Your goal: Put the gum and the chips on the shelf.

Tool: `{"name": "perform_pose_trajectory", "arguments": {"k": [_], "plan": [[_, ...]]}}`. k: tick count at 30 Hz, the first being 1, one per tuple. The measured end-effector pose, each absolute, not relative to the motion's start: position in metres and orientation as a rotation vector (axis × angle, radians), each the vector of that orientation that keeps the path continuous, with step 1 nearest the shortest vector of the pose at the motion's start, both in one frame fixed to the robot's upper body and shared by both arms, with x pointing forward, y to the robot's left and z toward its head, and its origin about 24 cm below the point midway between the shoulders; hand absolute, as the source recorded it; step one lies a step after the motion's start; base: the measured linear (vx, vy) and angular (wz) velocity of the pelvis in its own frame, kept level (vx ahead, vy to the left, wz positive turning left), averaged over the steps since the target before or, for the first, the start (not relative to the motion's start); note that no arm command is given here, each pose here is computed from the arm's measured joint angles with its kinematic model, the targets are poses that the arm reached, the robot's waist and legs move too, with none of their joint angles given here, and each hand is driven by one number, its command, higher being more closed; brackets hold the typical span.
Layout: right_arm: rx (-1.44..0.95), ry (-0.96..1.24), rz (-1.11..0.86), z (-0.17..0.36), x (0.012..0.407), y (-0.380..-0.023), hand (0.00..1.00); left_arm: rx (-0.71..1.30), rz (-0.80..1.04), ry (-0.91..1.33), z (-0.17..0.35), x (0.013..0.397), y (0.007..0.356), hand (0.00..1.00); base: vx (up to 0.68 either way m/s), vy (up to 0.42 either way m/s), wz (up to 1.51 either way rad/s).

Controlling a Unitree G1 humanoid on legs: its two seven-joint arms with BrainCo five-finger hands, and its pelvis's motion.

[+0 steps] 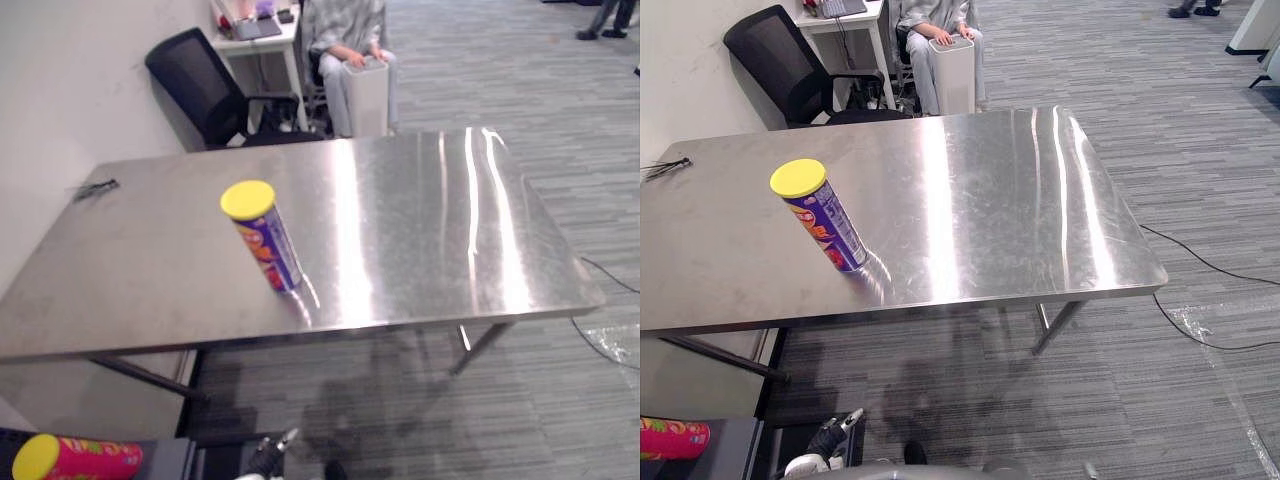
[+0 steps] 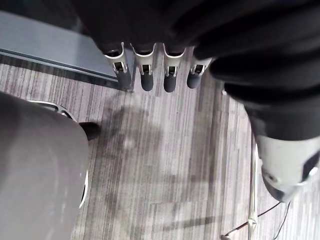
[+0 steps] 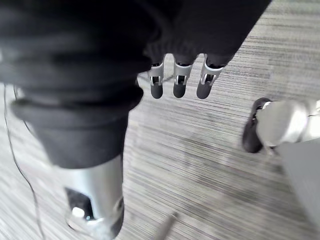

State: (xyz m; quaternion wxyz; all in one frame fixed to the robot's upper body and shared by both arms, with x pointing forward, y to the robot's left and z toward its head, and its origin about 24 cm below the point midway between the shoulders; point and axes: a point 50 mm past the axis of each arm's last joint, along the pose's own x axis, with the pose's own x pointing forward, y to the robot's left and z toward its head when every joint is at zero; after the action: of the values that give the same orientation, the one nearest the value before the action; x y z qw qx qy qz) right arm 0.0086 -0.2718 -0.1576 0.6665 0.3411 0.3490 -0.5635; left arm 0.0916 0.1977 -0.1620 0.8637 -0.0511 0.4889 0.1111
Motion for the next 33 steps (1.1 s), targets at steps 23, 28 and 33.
{"name": "perform_pose_trajectory", "arguments": {"k": [23,28,33], "plan": [[-0.053,-0.705,-0.38,0.172,0.231,-0.284,0.0,-0.034,0.139,1.041,-0.162,0.082,0.197,0.0,-0.03,0.016,-0.05],[0.016,-0.553,0.057,0.147,0.265,-0.209,0.0,-0.02,0.08,1.023,-0.161,0.09,0.191,0.0,-0.06,-0.007,0.2],[0.011,-0.41,0.373,0.131,0.295,-0.141,0.0,-0.02,0.076,0.996,-0.158,0.096,0.19,0.0,-0.05,0.006,0.28]]}}
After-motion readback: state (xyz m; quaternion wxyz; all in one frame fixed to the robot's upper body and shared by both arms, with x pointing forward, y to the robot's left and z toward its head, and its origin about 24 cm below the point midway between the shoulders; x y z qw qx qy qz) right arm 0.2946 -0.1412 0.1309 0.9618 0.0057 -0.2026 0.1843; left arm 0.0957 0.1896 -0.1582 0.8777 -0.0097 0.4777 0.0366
